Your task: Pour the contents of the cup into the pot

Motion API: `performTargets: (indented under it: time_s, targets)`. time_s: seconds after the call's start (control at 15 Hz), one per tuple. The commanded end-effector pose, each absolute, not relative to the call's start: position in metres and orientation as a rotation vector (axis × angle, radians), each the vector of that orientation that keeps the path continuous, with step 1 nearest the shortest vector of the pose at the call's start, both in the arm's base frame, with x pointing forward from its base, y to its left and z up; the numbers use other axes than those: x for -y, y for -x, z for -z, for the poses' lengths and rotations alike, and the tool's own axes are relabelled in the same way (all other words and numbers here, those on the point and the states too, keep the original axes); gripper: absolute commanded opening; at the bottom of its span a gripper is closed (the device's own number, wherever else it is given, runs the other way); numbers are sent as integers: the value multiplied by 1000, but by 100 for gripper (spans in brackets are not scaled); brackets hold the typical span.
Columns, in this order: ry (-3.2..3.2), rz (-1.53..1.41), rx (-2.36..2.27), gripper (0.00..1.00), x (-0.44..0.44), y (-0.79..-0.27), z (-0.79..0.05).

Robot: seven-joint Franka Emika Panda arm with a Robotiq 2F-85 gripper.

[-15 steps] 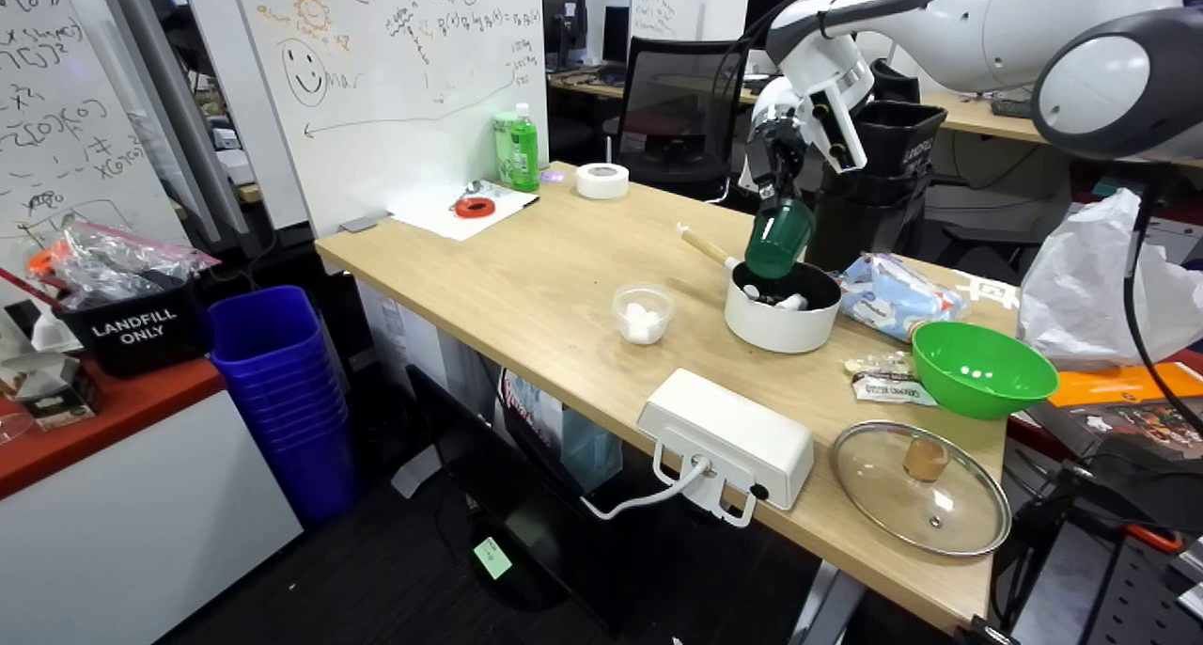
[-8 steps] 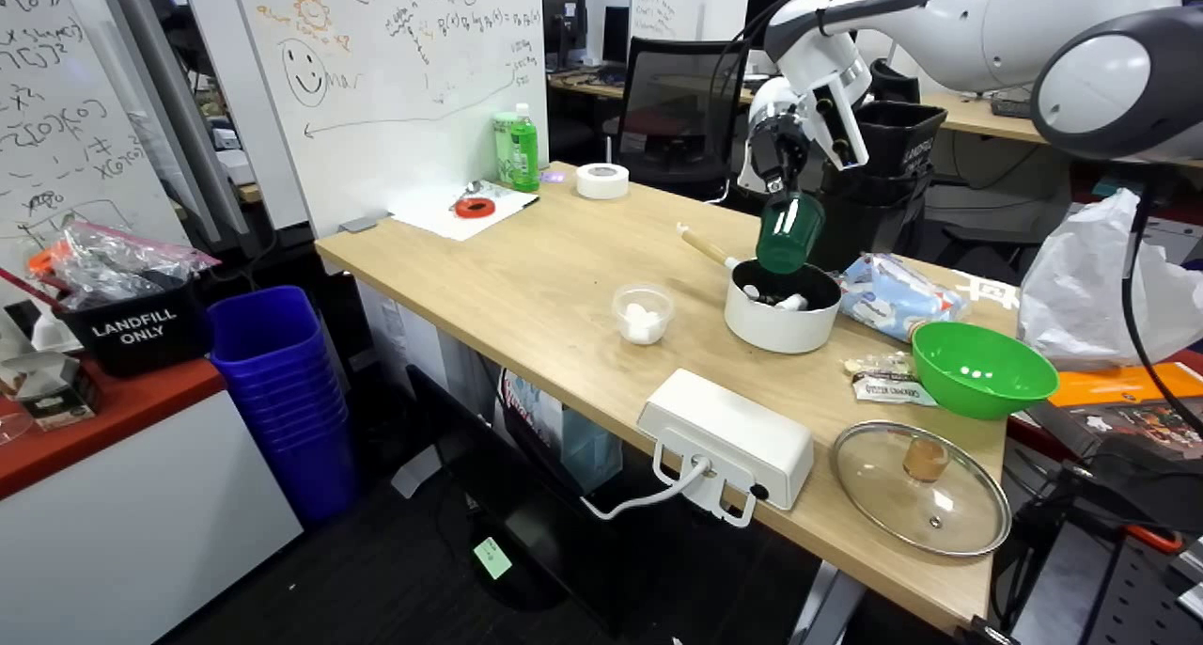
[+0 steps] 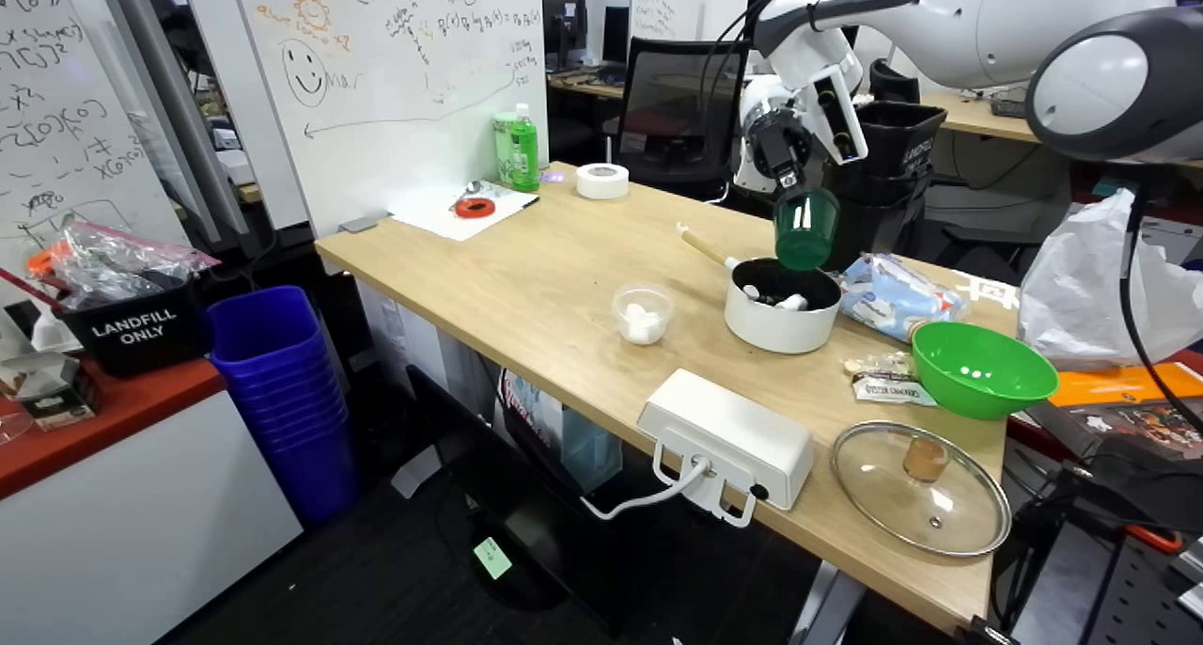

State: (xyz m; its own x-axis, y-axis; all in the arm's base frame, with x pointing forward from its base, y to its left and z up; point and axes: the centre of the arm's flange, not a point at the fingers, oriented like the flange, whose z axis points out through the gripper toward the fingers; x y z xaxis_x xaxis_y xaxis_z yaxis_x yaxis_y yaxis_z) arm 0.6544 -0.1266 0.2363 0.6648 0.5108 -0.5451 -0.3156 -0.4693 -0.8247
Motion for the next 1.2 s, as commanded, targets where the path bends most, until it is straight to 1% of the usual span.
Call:
performTargets:
  time_s: [0.0, 0.47, 0.53, 1.0, 1.07, 1.13]
  targets:
    - [1892, -1051, 201, 1, 125, -675, -234]
    - [1932, -1173, 209, 1, 112, -674, -227]
    - [1927, -1144, 193, 6, 101, -651, -231]
    - [1920, -1156, 195, 6, 102, -649, -227]
    - [1920, -1156, 196, 1, 102, -649, -227]
    - [1890, -1172, 195, 1, 103, -652, -226]
